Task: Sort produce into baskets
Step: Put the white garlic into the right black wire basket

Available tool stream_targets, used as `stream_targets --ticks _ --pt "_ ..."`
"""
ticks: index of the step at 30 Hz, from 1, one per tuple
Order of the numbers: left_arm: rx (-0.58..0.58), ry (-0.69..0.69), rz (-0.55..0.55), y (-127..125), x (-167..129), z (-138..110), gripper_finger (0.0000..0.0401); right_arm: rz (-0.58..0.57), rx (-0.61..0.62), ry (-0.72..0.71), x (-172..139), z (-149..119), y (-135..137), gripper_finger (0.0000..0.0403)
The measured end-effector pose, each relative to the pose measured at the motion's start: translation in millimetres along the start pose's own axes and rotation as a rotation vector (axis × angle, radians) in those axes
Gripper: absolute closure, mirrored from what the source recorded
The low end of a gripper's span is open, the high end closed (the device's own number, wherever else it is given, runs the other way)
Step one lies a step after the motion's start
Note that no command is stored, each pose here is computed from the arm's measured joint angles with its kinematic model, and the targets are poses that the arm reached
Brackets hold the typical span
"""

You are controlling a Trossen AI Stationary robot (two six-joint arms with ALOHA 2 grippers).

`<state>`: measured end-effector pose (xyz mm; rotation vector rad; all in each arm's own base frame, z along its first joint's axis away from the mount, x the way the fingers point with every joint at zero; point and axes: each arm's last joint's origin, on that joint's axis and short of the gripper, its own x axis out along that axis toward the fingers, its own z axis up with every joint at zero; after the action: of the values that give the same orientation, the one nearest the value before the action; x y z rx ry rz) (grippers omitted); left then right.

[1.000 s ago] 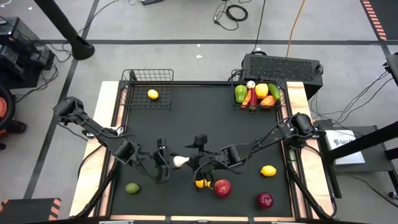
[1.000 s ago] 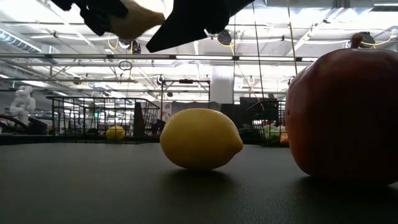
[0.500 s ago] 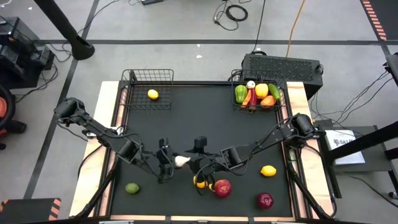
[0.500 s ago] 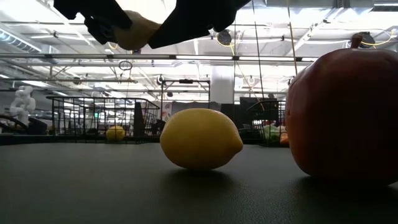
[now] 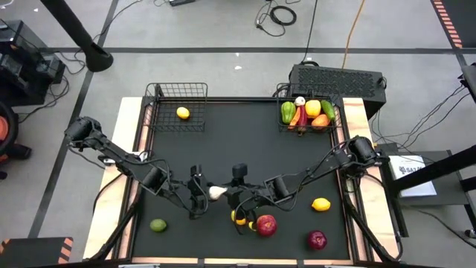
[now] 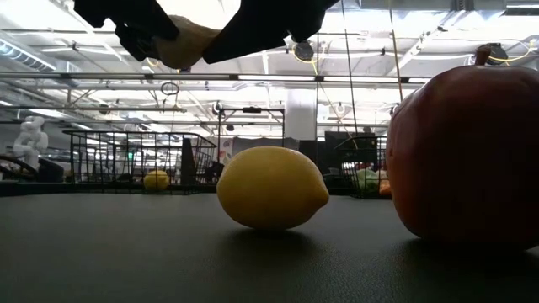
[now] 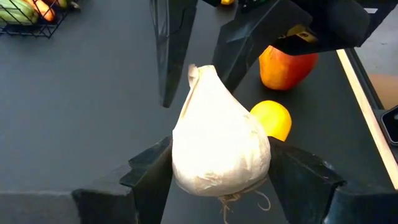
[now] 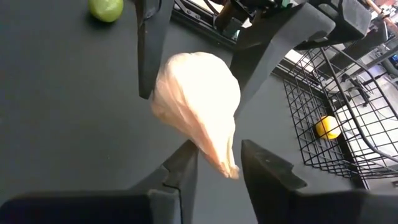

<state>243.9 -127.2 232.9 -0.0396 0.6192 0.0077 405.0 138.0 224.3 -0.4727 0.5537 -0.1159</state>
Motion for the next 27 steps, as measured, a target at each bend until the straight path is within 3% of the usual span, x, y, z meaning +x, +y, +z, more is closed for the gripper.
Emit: stream_targets --ticks 12,22,27 --pt "-0.003 0.0 0.0 0.1 0.0 0.1 0.0152 0.015 -0.001 0.002 -0.9 -0.2 2.0 0.0312" --pt "-0.003 0.008 -0.026 -0.7 -0.2 0.0 0.0152 0.036 -0.064 -0.009 -5.0 1.4 9.0 0.0244" --pt "-0.053 0.04 -0.098 0.0 0.8 0.2 0.0152 0.035 -0.068 -0.023 -5.3 2.9 9.3 0.0235"
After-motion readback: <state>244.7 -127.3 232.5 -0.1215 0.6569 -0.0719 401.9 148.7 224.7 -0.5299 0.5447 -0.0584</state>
